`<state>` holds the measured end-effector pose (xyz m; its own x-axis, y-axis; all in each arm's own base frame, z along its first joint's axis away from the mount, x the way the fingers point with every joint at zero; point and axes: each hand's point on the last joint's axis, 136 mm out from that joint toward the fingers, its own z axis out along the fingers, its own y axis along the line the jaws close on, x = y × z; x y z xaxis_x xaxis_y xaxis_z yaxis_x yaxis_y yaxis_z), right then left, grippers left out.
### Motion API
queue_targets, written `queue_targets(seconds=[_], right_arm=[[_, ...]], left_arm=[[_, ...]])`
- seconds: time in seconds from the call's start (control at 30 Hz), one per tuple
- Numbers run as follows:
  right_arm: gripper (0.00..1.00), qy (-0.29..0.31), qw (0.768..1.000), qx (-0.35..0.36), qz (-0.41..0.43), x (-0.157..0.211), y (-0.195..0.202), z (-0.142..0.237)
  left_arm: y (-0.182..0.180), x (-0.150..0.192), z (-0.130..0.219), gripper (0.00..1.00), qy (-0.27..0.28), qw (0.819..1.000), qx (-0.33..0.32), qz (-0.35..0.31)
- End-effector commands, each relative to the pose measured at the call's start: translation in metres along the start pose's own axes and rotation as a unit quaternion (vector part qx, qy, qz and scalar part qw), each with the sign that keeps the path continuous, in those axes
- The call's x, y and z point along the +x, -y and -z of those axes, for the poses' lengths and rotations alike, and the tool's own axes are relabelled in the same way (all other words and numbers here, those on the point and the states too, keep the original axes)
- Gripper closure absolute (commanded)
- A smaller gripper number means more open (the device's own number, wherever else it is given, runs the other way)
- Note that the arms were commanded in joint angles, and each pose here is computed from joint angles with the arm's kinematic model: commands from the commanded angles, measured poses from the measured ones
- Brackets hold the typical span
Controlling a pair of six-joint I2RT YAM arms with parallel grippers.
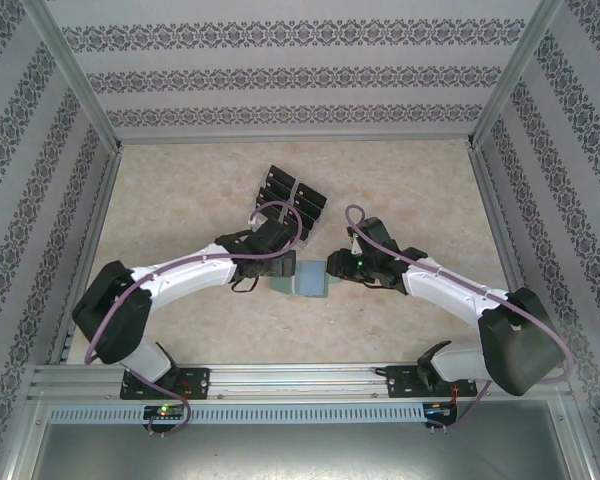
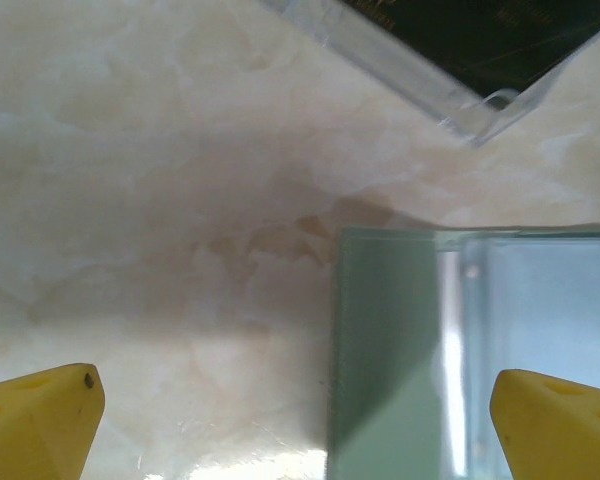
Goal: Put the credit cards into the card holder
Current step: Open the card holder at the center of the table, then flip over the card slot in the card holder.
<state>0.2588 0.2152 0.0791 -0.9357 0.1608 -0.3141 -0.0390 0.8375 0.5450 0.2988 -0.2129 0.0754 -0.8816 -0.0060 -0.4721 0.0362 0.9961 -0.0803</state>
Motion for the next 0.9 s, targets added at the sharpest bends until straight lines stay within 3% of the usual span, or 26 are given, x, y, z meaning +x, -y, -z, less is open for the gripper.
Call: queue_targets(seconds=[0.0,0.53,0.87], right_arm=[[0.63,-0.021,1.0,-0.015,0.002,0.006,-0.019,-0.009],[0.67,-0.052,0.999,0.007,0.005,0.016,-0.02,-0.056],[0.61,-0.06,0.998,0.029,-0.007,0.024,-0.006,-0.065]], left_arm=[[-0.013,0.005,-0.009,0.0,-0.014,1.0,-0.022,-0.005],[-0.038,0.04,-0.018,0.0,-0.031,0.998,-0.04,0.025],[-0.044,0.056,-0.022,0.0,-0.041,0.998,-0.034,0.044]])
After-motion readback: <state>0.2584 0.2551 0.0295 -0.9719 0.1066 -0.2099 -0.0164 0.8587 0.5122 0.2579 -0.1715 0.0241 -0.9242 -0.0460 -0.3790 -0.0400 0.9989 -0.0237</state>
